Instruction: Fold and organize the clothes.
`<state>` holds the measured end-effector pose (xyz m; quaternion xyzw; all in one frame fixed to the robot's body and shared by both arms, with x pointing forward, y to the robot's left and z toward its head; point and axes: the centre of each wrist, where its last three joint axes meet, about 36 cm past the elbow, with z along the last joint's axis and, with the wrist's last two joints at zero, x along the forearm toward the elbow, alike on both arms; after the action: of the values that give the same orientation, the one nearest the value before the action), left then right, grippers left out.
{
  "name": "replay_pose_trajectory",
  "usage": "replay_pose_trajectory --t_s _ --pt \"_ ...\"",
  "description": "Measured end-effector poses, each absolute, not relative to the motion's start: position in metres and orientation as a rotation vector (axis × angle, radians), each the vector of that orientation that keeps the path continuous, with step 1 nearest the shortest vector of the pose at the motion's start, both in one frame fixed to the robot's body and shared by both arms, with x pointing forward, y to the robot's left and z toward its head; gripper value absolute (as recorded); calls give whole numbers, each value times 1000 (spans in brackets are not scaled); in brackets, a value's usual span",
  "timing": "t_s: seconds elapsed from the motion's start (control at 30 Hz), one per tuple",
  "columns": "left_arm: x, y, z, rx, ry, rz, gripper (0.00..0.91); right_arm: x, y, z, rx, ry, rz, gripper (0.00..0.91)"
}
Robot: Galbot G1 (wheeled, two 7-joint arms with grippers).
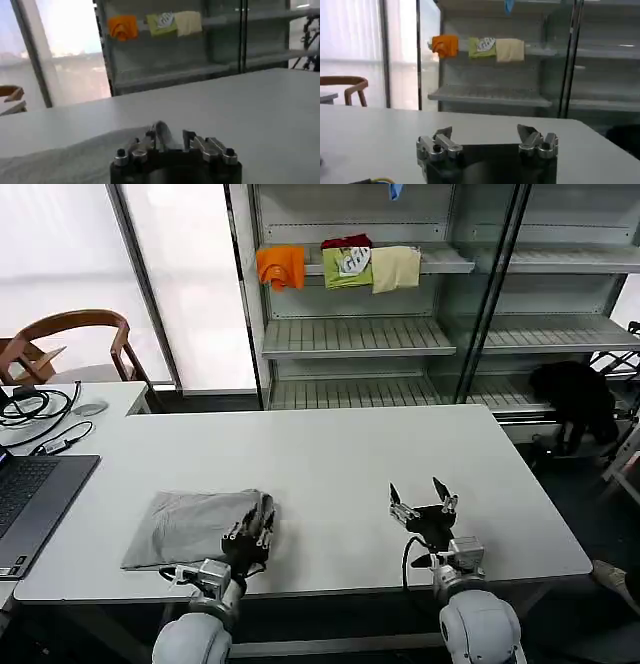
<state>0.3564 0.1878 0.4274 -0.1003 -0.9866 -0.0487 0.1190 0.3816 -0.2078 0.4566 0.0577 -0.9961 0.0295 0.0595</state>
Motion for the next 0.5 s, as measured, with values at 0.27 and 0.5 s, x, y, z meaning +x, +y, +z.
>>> replay_pose_trajectory --t_s 0.27,0.5 --pt "349 241 450 -195 -2976 -118 907 385 -209 455 182 -3014 96 907" --pt "357 328 436 -42 -2927 -204 907 388 -204 453 197 -3009 87 907"
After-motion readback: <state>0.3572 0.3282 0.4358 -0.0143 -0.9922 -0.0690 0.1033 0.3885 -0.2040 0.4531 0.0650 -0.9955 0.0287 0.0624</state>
